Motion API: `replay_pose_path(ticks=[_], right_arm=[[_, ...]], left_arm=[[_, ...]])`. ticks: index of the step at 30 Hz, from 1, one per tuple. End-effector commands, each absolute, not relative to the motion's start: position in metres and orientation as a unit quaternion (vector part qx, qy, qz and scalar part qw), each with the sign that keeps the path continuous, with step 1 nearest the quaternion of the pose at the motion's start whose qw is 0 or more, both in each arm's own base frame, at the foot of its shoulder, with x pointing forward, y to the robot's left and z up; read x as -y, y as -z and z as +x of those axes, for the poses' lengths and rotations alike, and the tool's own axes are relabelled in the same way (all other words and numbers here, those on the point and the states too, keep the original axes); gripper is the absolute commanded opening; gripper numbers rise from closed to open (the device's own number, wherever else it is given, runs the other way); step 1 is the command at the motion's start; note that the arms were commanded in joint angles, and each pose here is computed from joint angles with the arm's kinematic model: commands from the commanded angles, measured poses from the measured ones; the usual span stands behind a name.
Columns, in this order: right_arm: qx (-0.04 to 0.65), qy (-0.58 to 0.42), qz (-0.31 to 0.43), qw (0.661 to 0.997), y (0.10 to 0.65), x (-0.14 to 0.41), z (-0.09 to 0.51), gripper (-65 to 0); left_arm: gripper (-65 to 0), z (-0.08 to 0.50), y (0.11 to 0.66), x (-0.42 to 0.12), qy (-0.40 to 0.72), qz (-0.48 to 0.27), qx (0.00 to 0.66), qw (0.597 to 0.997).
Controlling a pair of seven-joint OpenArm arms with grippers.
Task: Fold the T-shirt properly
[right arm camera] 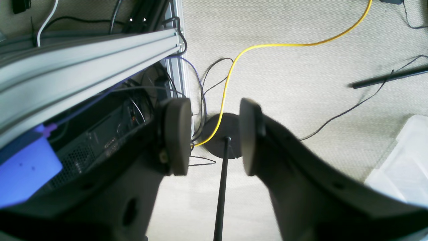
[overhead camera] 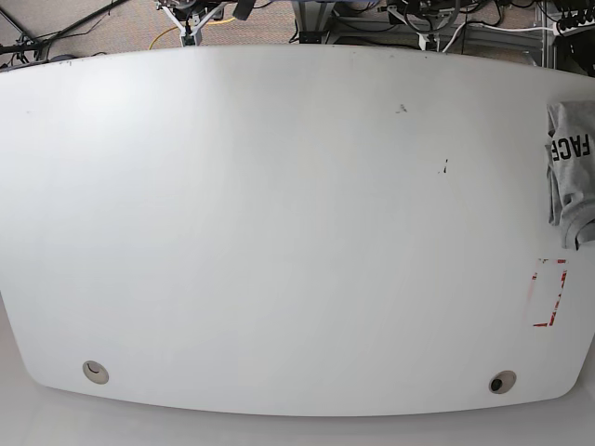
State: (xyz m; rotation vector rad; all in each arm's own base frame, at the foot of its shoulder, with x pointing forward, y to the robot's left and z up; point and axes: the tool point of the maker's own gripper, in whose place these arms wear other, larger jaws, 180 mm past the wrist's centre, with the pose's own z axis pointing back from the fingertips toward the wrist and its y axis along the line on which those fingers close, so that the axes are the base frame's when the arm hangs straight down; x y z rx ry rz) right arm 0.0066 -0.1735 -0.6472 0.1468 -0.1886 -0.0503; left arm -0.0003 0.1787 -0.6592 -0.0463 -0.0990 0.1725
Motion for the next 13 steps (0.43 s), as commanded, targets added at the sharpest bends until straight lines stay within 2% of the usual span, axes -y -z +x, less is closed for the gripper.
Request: replay_pose_path(ticks=[1, 13], right_arm=[[0.092, 0.027, 0.071, 0.993, 0.6469, 0.1771, 0.0032, -42.0], [0.095, 0.031, 0.077, 0.992, 0.6472, 0.1681, 0.0034, -41.9]], left_arm=[[-25.8, -0.0127, 0.6590, -0.1838, -0.085, -0.018, 0.031, 0.996], [-25.8, -0.0099, 0.6592, -0.1803, -0.085, -0.021, 0.036, 0.995]])
